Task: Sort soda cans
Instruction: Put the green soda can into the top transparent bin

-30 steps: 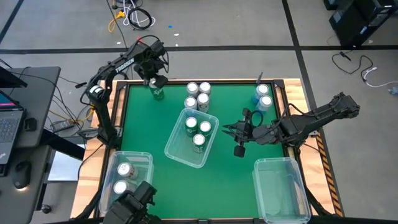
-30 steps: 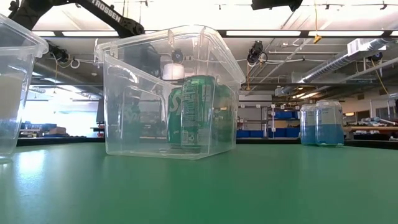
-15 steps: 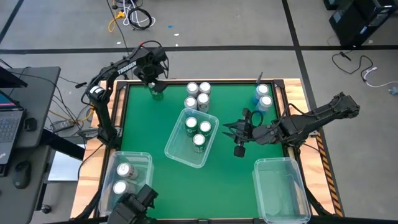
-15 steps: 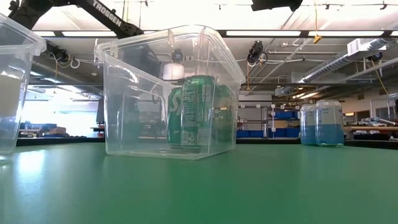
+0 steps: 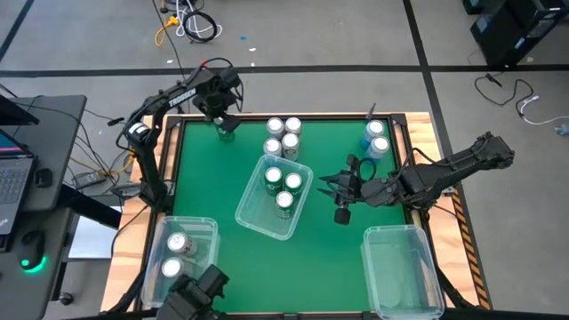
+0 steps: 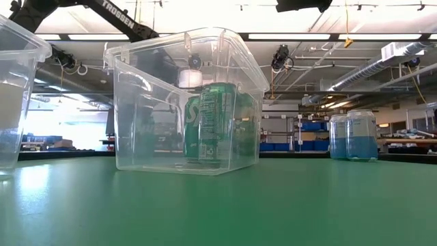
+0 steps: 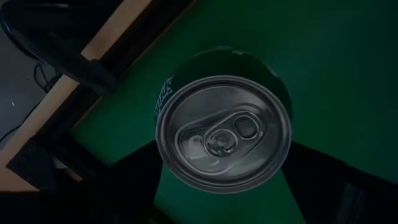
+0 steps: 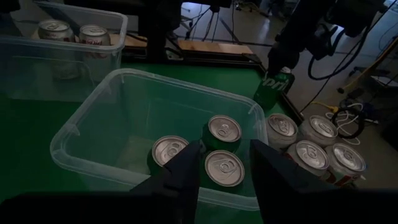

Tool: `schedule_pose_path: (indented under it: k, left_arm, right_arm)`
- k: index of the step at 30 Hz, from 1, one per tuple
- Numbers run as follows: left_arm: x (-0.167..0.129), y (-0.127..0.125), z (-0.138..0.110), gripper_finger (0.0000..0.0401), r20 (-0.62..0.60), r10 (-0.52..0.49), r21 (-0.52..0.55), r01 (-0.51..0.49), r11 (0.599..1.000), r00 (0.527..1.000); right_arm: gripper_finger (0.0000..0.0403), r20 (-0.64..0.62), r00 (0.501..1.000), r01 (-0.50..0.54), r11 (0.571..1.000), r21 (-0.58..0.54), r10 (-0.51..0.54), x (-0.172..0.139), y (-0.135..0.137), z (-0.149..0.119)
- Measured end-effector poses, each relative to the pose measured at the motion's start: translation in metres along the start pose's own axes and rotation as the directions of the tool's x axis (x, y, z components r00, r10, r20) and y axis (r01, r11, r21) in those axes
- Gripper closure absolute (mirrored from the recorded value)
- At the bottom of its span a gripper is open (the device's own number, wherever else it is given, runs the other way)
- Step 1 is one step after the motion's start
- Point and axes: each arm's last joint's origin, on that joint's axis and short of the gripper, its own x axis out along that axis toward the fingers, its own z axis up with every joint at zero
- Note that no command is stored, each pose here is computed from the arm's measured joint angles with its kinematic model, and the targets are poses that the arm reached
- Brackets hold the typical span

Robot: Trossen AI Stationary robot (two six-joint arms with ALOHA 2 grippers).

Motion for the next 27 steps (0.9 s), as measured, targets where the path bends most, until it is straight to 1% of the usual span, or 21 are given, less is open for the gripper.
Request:
schedule_pose_path:
  k: [5,8,11,14,19,21,22,23,27]
  left_arm:
    - [0.000,-0.004,0.000,0.0090,0.001,0.007,0.011,-0.007,1.000,1.000]
    - [-0.002,-0.008,0.000,0.0113,0.001,0.007,0.023,-0.008,1.000,1.000]
    - [-0.010,-0.012,0.003,0.0155,0.032,0.006,0.051,-0.008,0.999,0.999]
    - [-0.030,-0.015,0.009,0.0209,0.099,0.001,0.068,-0.007,0.998,0.995]
    - [-0.074,-0.016,0.014,0.0322,0.226,-0.001,0.070,-0.015,0.997,0.974]
    - [-0.085,-0.016,0.015,0.0368,0.264,-0.001,0.066,-0.017,0.998,0.964]
    - [-0.087,-0.016,0.015,0.0384,0.270,-0.003,0.065,-0.015,0.998,0.963]
    - [-0.088,-0.016,0.014,0.0392,0.269,-0.009,0.067,-0.009,0.998,0.963]
    - [-0.085,-0.019,0.012,0.0388,0.233,-0.024,0.079,0.005,0.997,0.972]
  right_arm:
    - [0.0277,0.000,1.000,0.000,1.000,0.000,0.000,0.000,0.000,0.000]
    - [0.0277,0.000,1.000,0.000,1.000,0.000,0.000,0.000,0.000,0.000]
    - [0.0277,0.000,1.000,0.000,1.000,0.000,0.000,0.000,0.000,0.000]
    - [0.0277,0.000,1.000,0.000,1.000,0.000,0.000,0.000,0.000,0.000]
    - [0.0277,0.000,1.000,0.000,1.000,0.000,0.000,0.000,0.000,0.000]
    - [0.0277,0.000,1.000,-0.001,1.000,0.000,0.001,0.000,0.000,0.000]
    - [0.0277,0.001,1.000,0.000,1.000,0.000,0.000,0.000,0.000,0.000]
    - [0.0277,0.001,1.000,-0.001,1.000,0.000,0.001,0.000,0.000,0.000]
    - [0.0277,0.001,1.000,-0.001,1.000,-0.001,0.001,0.000,0.000,0.000]
